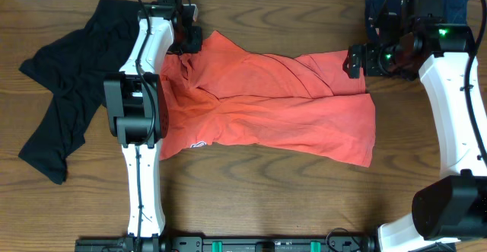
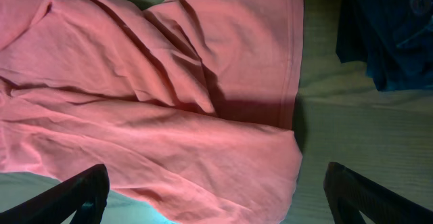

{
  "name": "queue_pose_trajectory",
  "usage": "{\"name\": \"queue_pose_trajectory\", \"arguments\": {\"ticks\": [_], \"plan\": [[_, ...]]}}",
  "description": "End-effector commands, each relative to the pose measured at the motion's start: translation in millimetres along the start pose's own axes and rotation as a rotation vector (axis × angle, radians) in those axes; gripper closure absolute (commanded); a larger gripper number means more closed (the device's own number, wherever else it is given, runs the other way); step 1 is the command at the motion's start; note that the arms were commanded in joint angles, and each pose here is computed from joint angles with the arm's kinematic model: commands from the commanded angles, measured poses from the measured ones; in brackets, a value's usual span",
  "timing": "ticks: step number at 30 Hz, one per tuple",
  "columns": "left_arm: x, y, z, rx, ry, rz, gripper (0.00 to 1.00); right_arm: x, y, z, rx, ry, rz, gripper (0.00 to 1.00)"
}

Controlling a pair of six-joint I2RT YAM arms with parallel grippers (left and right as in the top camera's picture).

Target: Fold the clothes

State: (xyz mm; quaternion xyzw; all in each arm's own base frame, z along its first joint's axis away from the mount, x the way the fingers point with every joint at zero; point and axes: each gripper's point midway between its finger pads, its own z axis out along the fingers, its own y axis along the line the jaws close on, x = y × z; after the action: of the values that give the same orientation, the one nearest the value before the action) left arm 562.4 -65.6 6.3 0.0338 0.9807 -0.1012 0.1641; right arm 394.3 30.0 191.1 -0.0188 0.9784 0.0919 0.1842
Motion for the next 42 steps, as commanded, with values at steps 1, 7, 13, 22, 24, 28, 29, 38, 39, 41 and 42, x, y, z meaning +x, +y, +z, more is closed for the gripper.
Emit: {"name": "queue_pose_trajectory", "arguments": {"ticks": [1,7,13,22,24,28,29,38,39,41,42], "plan": [[18.6,2.5,18.5,0.006,0.057,-0.003,0.94,-2.5,6.4,1.3,-0.007,-0.002,-0.022,0.01],[4.7,-0.2,1.0,0.003,0.015,0.005,0.94,-5.9,6.4,1.2,-0.007,-0.016,-0.025,0.01],[-30.2,-14.2,-69.5,0.005,-0.120,0.030,0.94,-16.9,6.4,1.3,-0.006,-0.059,-0.034,0.01],[-42.0,-33.8,-166.1,0.009,-0.232,0.041,0.94,-51.8,-2.3,41.7,0.003,-0.131,-0.066,0.01],[-38.7,-35.7,-176.1,0.009,-0.231,0.041,0.94,-55.8,-7.2,66.1,0.005,-0.116,-0.063,0.01],[-30.9,-35.7,-177.1,0.008,-0.202,0.035,0.94,-60.5,-15.3,109.9,0.005,-0.097,-0.059,0.05],[-28.3,-35.2,-174.9,0.008,-0.189,0.033,0.94,-61.9,-17.6,122.0,0.005,-0.095,-0.059,0.07],[-23.0,-34.7,-172.8,0.007,-0.166,0.029,0.94,-69.0,-46.7,184.3,0.104,-0.111,-0.006,0.17],[-22.9,-34.6,-172.8,0.007,-0.165,0.029,0.94,-68.6,-49.0,188.2,0.113,-0.109,-0.005,0.18],[-22.9,-34.7,-172.8,0.007,-0.165,0.029,0.94,-67.8,-54.4,194.7,0.136,-0.108,0.002,0.20],[-22.9,-34.7,-172.8,0.007,-0.165,0.029,0.94,-67.1,-57.5,196.0,0.148,-0.106,0.009,0.21]]}}
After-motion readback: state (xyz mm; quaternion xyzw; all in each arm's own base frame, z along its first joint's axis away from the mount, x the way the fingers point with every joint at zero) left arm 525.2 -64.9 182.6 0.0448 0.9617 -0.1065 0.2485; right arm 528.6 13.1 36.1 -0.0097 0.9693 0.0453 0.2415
